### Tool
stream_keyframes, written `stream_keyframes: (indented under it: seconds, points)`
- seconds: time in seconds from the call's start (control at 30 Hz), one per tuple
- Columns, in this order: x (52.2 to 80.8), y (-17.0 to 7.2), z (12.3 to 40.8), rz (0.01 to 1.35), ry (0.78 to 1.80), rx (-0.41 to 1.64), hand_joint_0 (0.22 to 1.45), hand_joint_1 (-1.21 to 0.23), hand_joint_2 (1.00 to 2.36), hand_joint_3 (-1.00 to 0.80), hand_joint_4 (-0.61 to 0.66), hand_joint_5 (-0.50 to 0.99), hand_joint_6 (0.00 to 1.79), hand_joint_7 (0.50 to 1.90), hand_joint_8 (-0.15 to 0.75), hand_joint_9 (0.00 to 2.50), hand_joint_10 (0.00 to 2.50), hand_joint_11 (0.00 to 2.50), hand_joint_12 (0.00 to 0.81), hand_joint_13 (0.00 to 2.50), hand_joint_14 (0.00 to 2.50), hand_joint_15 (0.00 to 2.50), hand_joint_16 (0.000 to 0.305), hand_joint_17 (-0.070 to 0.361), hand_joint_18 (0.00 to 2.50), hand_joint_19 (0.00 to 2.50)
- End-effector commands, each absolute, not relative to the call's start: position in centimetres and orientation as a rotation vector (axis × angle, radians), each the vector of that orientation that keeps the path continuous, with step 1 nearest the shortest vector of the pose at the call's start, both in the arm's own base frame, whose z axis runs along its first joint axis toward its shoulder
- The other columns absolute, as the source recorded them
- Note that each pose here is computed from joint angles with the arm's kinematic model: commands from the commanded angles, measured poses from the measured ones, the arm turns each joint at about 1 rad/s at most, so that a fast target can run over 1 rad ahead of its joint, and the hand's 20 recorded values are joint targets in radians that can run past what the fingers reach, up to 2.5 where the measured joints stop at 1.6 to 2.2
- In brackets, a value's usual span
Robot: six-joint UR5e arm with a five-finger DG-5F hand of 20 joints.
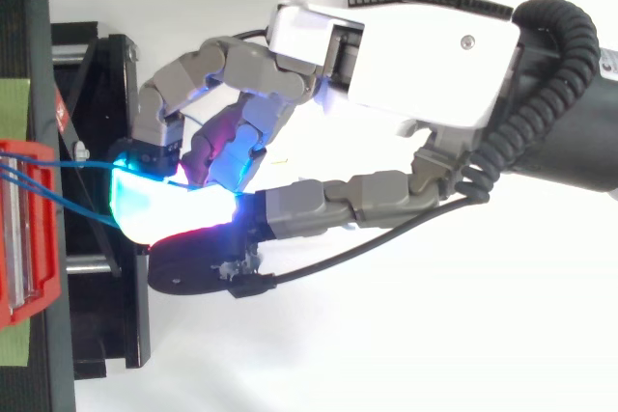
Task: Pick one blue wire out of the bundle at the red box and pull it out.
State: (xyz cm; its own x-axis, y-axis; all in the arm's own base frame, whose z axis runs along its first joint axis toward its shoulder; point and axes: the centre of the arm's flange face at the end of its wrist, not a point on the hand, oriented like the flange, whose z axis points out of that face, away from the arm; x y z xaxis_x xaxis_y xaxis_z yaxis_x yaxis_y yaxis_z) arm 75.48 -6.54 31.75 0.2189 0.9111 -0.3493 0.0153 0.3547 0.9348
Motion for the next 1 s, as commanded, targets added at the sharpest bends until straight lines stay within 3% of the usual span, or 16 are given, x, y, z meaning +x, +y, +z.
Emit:
stream_keyframes:
  seconds: [0.0,0.27,0.43,0.73,0.97]
  points:
    - [75.4,-6.6,31.6,0.779,1.196,1.016,0.62,-0.79,1.02,-0.15,0.10,-0.14,0.90,0.73,0.276,1.17,0.03,0.84,0.362,0.84,0.02,0.50,0.054,0.122,0.75,0.73]
    - [73.9,-7.3,32.7,0.670,1.287,0.991,0.62,-0.79,1.02,-0.16,0.11,-0.14,0.90,0.74,0.272,1.16,0.03,0.83,0.365,0.84,0.02,0.49,0.054,0.121,0.74,0.73]
    - [73.0,-7.6,34.9,0.614,1.310,0.941,0.62,-0.79,1.02,-0.16,0.11,-0.14,0.90,0.73,0.272,1.15,0.03,0.83,0.363,0.83,0.02,0.49,0.054,0.122,0.73,0.73]
    - [71.2,-8.6,38.4,0.422,1.338,0.852,0.62,-0.80,1.02,-0.17,0.10,-0.14,0.90,0.74,0.270,1.14,0.03,0.82,0.362,0.83,0.02,0.50,0.054,0.121,0.74,0.73]
    - [70.0,-10.2,38.3,0.194,1.341,0.895,0.62,-0.80,1.02,-0.18,0.11,-0.14,0.89,0.74,0.267,1.14,0.03,0.80,0.363,0.83,0.02,0.50,0.054,0.121,0.74,0.73]
